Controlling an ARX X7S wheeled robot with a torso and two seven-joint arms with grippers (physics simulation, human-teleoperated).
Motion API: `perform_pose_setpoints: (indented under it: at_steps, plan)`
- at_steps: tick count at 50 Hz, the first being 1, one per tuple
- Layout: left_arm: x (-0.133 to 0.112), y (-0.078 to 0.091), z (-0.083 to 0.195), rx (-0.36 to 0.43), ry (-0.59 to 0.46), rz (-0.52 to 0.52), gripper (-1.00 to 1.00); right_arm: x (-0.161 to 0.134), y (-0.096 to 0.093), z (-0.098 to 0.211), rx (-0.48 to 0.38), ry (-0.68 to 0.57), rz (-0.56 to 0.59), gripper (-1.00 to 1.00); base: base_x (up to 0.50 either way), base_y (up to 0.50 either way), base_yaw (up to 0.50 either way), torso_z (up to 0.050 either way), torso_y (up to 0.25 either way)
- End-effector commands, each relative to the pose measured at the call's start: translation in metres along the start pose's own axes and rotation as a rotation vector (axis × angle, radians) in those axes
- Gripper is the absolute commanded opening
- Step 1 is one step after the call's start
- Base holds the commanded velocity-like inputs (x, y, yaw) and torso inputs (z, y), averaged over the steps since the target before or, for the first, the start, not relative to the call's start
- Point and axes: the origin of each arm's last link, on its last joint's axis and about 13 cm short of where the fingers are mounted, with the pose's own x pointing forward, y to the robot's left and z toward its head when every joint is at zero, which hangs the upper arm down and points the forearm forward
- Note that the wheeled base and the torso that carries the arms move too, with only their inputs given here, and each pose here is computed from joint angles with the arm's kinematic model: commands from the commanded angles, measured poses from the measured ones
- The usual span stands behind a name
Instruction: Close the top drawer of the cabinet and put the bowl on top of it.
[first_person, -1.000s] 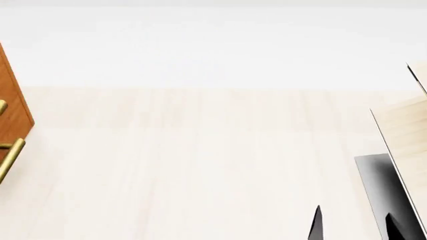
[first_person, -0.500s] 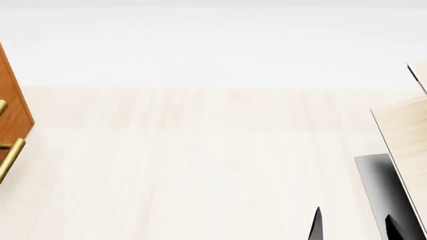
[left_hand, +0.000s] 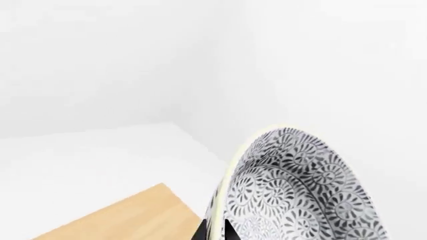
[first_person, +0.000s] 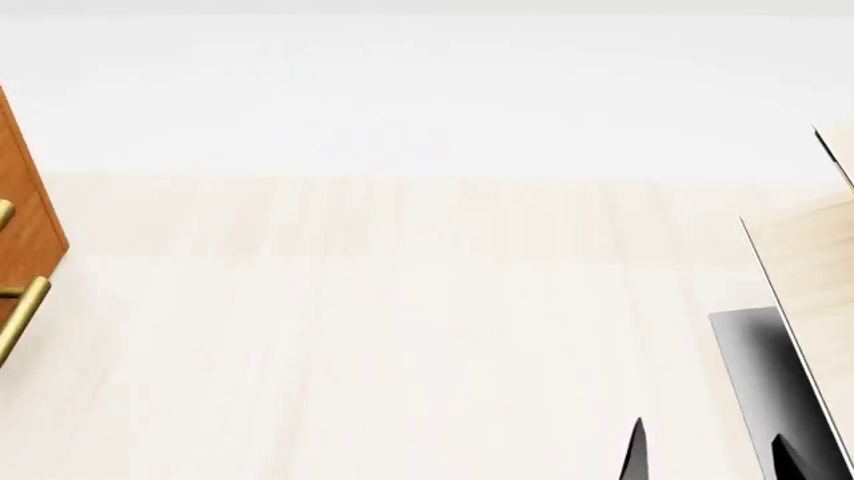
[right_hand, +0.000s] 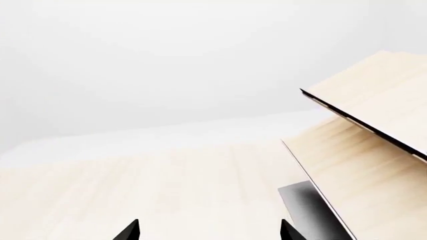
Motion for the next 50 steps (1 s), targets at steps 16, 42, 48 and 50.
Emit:
perform_pose_setpoints:
  at_steps: [16,42,48,50]
  plan:
    - [0.034,0.054,-0.040,-0.204,0.168,0.133,-1.00,0.001,0.001,-0.003,-0.002,0.011,0.003,1.00,0.00,0.00,0.00,0.000,0.000]
    - [0.060,0.078,-0.088,-0.225,0.258,0.209,-1.00,-0.001,0.000,-0.003,-0.007,0.014,-0.002,1.00,0.00,0.00,0.00,0.000,0.000]
    - [0.064,0.086,-0.100,-0.239,0.285,0.215,-1.00,0.000,0.000,-0.006,-0.007,0.017,-0.002,1.00,0.00,0.00,0.00,0.000,0.002]
    - [0.065,0.087,-0.101,-0.245,0.290,0.216,-1.00,0.000,0.000,-0.004,-0.008,0.016,-0.003,1.00,0.00,0.00,0.00,0.000,0.000]
